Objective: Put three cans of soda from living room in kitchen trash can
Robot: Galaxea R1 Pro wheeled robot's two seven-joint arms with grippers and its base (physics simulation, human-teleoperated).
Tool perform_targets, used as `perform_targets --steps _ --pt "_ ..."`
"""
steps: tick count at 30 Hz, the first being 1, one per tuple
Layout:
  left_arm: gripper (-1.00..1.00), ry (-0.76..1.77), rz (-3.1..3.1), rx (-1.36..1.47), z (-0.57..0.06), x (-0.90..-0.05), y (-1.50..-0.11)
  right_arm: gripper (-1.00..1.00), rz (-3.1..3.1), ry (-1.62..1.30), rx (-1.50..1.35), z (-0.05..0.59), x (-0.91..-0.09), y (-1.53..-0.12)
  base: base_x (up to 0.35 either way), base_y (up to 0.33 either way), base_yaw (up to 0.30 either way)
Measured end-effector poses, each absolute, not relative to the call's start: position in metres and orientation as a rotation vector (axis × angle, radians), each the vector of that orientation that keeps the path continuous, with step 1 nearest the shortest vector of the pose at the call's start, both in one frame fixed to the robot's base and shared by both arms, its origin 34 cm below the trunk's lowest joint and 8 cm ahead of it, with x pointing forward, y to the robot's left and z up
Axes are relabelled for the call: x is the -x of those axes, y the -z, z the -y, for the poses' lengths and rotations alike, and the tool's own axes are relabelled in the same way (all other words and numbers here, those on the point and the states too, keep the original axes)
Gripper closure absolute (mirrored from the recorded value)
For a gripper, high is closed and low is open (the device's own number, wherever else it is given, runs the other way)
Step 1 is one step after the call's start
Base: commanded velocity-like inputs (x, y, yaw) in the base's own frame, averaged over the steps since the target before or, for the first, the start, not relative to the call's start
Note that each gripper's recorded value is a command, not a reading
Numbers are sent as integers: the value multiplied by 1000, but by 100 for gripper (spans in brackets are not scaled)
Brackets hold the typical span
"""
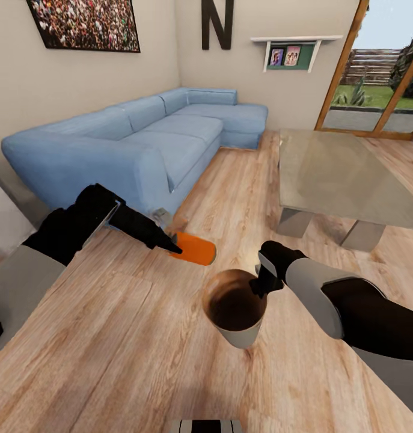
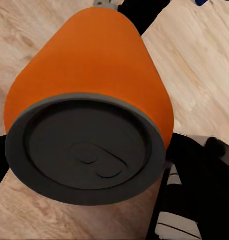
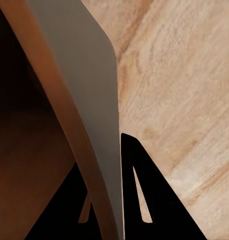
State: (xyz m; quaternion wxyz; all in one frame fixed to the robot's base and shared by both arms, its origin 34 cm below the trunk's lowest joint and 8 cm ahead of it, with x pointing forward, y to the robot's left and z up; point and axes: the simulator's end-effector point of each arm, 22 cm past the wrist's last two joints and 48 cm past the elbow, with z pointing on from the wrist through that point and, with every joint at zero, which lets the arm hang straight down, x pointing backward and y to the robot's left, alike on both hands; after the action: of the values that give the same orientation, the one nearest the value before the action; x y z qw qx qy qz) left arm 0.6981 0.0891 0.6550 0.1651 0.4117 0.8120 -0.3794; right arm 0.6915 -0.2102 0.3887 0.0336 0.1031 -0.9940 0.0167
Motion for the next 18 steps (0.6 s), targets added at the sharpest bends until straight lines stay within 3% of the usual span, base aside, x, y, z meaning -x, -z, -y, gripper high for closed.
perform_targets --steps 8,18 --pt "100 1027 -2302 -1292 -22 -685 -632 100 3095 -49 -352 199 -705 -397 0 0 0" --pt "100 862 -2359 -1340 0 -691 -601 100 3099 -45 -367 193 -706 -399 0 0 0"
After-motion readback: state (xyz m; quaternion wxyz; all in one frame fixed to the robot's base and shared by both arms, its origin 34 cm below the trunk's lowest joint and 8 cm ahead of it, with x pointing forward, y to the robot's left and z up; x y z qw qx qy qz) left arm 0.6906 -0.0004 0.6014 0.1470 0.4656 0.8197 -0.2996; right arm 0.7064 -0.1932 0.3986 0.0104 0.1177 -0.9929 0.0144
